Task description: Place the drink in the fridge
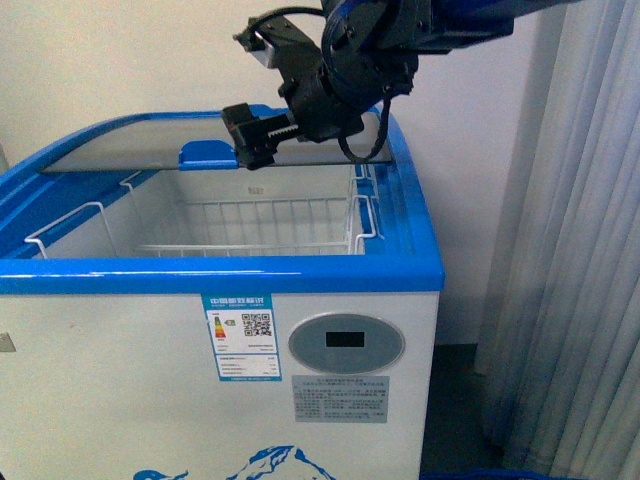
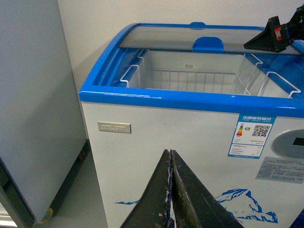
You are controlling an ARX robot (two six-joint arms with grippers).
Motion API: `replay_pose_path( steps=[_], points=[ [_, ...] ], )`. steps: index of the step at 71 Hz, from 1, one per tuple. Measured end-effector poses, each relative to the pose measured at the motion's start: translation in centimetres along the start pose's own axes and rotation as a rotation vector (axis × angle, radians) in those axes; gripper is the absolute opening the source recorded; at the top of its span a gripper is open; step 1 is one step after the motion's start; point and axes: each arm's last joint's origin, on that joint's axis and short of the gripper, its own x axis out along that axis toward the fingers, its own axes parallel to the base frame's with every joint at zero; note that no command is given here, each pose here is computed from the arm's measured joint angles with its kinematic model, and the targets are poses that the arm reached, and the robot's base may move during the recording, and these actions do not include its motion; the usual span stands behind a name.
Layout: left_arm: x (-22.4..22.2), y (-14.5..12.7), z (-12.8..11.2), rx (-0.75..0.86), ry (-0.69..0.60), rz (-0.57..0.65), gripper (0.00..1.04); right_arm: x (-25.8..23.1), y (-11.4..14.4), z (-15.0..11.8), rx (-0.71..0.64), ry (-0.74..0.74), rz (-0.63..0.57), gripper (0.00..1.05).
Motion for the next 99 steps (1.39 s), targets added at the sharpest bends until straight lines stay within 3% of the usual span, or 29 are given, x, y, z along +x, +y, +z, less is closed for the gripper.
replay_pose_path(
  steps=[10,14,24,36,42,50,61,63,68,77,99],
  points=[
    [0.0,0.0,0.0,0.000,0.000,0.001,0.03,-2.1,-2.0,-2.0,0.206,-0.020,-0.195,0.97],
    [0.0,0.0,0.0,0.000,0.000,0.000,0.03,-6.0,-3.5,-2.1,0.339,-0.014,-0.345,0.97],
    [0.0,0.0,0.0,0.000,0.000,0.000,0.03,-14.4,-5.6,-1.4,0.486,-0.083,-0.508,0.97],
    [0.0,0.0,0.0,0.000,0.000,0.000,0.03,-21.6,-4.1,-3.3,0.543,-0.093,-0.518,0.97],
    [0.0,0.0,0.0,0.000,0.000,0.000,0.03,-26.9,-1.5,-5.5,0.557,-0.076,-0.524,0.97],
    [0.0,0.0,0.0,0.000,0.000,0.000,0.03,-34.1,1.9,-8.1,0.371,-0.345,-0.619,0.76],
    [0.0,0.0,0.0,0.000,0.000,0.000,0.03,-40.1,7.4,-16.0,0.339,-0.288,-0.631,0.50],
    [0.0,0.0,0.0,0.000,0.000,0.000,0.03,-41.1,9.0,-17.8,0.327,-0.302,-0.632,0.41],
    [0.0,0.0,0.0,0.000,0.000,0.000,0.03,-41.8,10.2,-19.4,0.294,-0.370,-0.643,0.24],
    [0.0,0.0,0.0,0.000,0.000,0.000,0.03,-41.0,10.5,-21.3,0.287,-0.364,-0.642,0.02],
    [0.0,0.0,0.0,0.000,0.000,0.000,0.03,-39.6,11.0,-24.3,0.288,-0.363,-0.642,0.03]
  ],
)
